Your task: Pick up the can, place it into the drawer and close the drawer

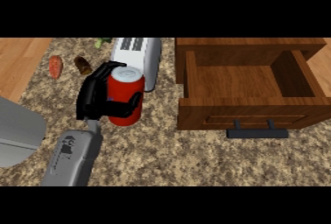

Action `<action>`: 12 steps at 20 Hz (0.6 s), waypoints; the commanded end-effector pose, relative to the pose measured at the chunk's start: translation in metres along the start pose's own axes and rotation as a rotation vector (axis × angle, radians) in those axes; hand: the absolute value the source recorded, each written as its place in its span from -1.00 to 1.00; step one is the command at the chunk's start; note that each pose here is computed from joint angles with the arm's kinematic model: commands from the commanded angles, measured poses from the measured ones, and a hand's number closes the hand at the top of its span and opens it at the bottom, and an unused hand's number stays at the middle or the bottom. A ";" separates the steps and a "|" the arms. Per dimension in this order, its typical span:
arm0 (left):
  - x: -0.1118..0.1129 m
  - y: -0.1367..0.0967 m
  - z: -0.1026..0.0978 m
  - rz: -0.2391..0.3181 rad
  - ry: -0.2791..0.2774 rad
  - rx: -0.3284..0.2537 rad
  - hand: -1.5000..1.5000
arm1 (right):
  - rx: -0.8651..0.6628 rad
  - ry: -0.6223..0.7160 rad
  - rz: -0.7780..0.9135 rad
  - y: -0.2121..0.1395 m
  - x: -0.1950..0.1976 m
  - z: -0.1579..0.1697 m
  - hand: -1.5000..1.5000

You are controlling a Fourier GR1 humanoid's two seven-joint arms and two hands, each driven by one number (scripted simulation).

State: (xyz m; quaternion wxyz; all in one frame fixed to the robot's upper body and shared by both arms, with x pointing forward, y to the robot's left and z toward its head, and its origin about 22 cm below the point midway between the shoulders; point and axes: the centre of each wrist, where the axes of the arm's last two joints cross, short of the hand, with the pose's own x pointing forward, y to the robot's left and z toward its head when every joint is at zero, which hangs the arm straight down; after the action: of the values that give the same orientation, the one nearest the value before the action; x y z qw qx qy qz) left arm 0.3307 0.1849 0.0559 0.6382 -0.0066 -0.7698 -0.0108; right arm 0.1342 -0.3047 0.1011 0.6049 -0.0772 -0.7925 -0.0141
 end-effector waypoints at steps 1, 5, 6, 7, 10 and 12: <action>0.034 -0.037 -0.015 0.015 0.002 -0.047 1.00 | -0.015 -0.003 0.023 -0.009 0.004 0.006 -1.00; 0.063 -0.067 -0.028 -0.026 -0.013 -0.081 1.00 | -0.002 0.010 0.004 -0.008 -0.009 0.014 -1.00; 0.070 -0.078 -0.024 -0.023 -0.018 -0.086 1.00 | -0.009 0.007 -0.005 0.002 -0.013 0.001 -1.00; 0.074 -0.069 -0.032 -0.032 -0.023 -0.082 1.00 | -0.019 0.007 0.009 -0.009 0.011 0.004 -1.00; 0.113 -0.099 -0.055 -0.053 -0.047 -0.103 1.00 | -0.006 -0.004 0.007 0.010 0.005 -0.005 -1.00; 0.131 -0.108 -0.058 -0.052 -0.071 -0.117 1.00 | -0.024 -0.013 -0.002 -0.015 0.007 -0.006 -1.00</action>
State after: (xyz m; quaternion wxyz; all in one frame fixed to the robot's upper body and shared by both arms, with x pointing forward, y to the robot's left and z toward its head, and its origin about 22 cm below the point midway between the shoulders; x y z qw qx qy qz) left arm 0.3561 0.0982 0.1572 0.6187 -0.0244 -0.7830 -0.0595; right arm 0.1354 -0.3096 0.1015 0.6041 -0.0815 -0.7926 -0.0163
